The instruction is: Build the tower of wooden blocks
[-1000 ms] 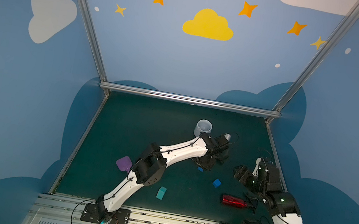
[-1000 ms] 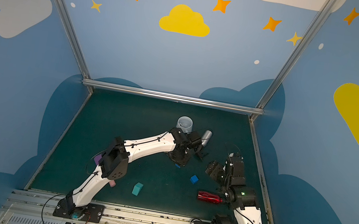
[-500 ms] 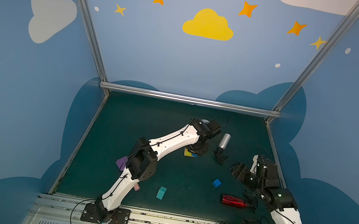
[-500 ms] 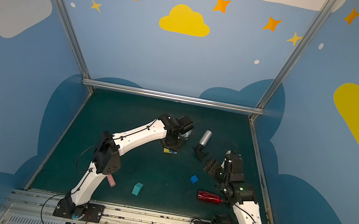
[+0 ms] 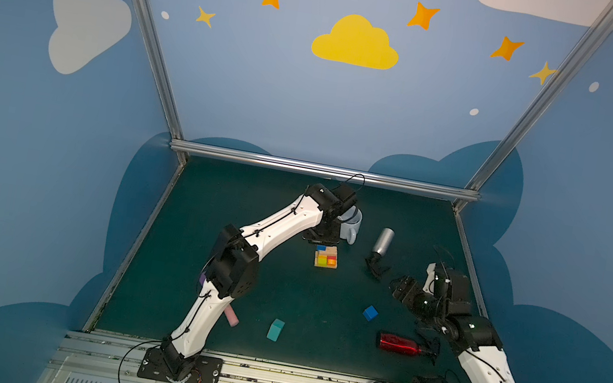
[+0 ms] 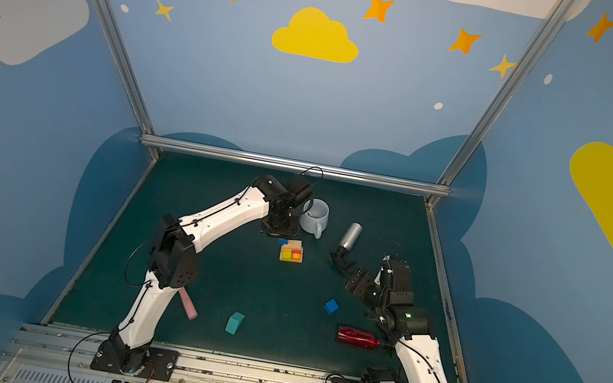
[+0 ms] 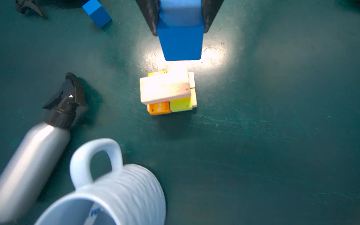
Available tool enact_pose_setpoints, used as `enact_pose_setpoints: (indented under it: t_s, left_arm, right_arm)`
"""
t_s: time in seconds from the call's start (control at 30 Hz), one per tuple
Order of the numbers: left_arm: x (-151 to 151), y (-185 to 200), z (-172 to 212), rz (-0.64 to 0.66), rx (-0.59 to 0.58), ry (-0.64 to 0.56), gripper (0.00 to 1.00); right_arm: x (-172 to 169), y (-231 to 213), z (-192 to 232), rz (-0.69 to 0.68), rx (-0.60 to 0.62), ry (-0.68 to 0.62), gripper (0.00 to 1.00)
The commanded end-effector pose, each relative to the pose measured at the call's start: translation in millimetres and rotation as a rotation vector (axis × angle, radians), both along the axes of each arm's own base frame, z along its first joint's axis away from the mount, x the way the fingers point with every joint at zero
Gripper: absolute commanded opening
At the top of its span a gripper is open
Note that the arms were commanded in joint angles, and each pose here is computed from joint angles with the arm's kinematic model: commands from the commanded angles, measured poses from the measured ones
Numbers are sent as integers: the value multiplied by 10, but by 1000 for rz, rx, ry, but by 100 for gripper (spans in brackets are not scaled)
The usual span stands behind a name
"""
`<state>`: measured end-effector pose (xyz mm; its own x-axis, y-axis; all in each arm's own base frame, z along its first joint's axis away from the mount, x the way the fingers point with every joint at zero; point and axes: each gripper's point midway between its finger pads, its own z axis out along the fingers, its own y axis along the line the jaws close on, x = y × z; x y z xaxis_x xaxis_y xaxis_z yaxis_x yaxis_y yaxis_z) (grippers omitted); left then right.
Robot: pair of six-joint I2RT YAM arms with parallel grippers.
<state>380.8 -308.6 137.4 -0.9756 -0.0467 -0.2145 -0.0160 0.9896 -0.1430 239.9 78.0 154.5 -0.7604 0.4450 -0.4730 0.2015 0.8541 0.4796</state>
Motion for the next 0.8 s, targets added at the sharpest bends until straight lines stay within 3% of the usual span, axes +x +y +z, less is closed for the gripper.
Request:
enact_pose_setpoints:
  t_s: [0.0, 0.77]
  left_arm:
    - [48, 34, -27, 58, 9, 23, 5]
    - [150, -15, -294, 160, 15, 58, 5]
  right_arm:
    - [19, 2, -37, -8, 8, 3, 86]
    - [-16, -21, -232, -4, -14, 39, 86]
